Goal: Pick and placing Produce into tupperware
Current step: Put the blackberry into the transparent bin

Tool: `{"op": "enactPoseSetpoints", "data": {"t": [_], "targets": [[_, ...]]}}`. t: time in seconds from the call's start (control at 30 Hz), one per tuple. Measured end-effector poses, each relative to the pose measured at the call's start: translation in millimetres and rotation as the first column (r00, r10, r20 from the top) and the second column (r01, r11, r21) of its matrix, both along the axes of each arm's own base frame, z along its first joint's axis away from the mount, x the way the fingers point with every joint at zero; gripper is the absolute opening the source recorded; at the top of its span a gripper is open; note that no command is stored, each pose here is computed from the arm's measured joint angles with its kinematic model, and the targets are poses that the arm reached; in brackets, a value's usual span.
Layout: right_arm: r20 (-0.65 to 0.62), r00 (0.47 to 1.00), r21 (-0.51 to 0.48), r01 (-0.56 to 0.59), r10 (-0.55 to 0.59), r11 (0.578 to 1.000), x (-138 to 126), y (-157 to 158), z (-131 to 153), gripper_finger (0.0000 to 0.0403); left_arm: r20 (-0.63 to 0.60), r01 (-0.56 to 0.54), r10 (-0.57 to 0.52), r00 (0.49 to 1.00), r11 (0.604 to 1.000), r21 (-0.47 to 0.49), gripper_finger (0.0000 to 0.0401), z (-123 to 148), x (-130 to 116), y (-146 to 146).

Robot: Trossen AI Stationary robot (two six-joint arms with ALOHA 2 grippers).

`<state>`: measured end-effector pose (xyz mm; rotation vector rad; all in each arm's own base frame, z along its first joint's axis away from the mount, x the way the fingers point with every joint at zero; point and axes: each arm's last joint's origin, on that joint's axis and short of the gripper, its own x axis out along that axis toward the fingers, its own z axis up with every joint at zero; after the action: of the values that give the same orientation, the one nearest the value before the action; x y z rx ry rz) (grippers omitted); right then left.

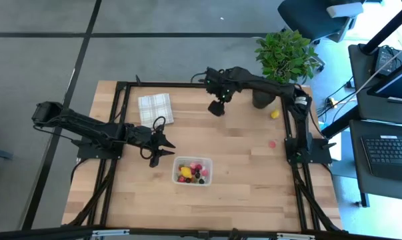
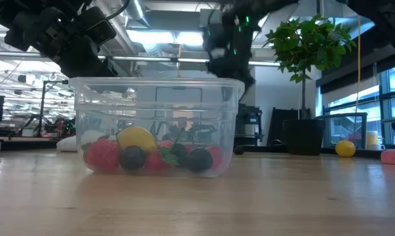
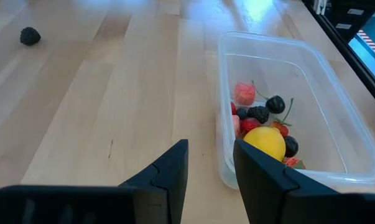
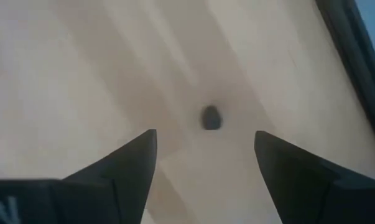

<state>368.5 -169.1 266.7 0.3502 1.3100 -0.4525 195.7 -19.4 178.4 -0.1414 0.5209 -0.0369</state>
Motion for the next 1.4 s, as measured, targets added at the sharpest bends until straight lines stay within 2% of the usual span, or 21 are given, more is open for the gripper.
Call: {"op": "enactPoseSetpoints", "data": {"t": [0.13,0.4,0.57,0.8,1.4], "targets": [[-0.019,0.995,0.019,0.103,-0.103,0.994,-10.4,-17.5,-31.2,0.0271,0.0,-0.003,0.003,1.0,1.0,-0.004,0.0121,0.0,0.0,0.0],[-0.08,0.991,0.043,0.109,-0.105,0.993,-23.6,-15.9,-76.8,0.0271,0.0,-0.003,0.003,1.0,1.0,-0.004,0.0121,0.0,0.0,0.0],[-0.034,0.993,0.025,0.116,-0.116,0.993,-23.2,-16.1,-91.9,0.0271,0.0,-0.001,0.001,1.0,1.0,0.0,0.0121,0.0,0.0,0.1],[0.048,0.982,-0.01,0.185,-0.184,0.983,-19.5,-18.8,-101.1,0.0271,0.0,0.0,0.0,1.0,1.0,0.002,0.0121,0.0,0.0,0.1],[0.044,0.971,0.008,0.235,-0.236,0.972,-20.5,-18.2,-101.4,0.0271,0.0,-0.001,0.001,1.0,1.0,0.001,0.0121,0.0,0.0,0.2]]}}
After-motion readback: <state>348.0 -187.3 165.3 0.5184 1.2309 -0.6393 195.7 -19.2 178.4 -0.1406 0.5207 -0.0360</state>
